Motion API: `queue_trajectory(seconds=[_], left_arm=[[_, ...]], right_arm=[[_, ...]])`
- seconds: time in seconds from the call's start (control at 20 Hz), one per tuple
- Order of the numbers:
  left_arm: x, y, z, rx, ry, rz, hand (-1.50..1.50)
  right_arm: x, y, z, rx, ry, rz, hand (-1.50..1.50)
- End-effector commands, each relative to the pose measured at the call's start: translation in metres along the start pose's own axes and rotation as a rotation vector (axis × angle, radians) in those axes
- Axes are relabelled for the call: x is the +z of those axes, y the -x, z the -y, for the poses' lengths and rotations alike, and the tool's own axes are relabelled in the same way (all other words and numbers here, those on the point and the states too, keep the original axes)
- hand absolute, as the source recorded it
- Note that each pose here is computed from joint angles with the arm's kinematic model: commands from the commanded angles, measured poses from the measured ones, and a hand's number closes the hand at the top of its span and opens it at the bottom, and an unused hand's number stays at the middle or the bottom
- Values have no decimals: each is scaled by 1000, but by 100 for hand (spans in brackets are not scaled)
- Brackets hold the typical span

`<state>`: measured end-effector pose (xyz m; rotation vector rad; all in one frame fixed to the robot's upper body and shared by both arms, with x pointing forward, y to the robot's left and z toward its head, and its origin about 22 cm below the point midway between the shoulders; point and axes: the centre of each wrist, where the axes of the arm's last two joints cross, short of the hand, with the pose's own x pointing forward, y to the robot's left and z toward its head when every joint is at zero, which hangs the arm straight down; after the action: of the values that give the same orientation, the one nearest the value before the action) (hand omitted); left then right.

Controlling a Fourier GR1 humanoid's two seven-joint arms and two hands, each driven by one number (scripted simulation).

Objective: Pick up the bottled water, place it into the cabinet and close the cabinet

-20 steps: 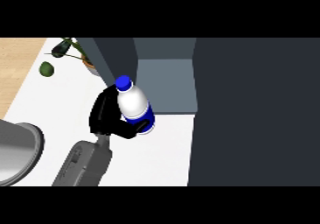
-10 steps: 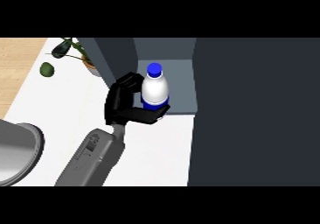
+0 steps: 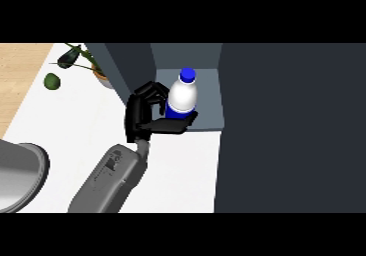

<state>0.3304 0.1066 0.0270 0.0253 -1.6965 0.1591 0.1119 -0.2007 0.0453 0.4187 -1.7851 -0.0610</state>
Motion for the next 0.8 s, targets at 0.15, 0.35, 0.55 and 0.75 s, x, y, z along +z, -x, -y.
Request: queue_trajectory(seconds=[0.15,0.35,0.55,0.75], left_arm=[[-72,-42,35,-122,59,42,150],[-91,-37,44,-199,77,47,150],[-102,-24,28,-235,29,49,150],[-102,-14,33,-328,-5,62,150]], right_arm=[[11,-4,6,0,-3,0,-150],[-4,-1,-7,-5,-24,-10,-150],[7,5,1,-3,-20,-22,-150],[-5,7,2,-25,-9,2,-150]])
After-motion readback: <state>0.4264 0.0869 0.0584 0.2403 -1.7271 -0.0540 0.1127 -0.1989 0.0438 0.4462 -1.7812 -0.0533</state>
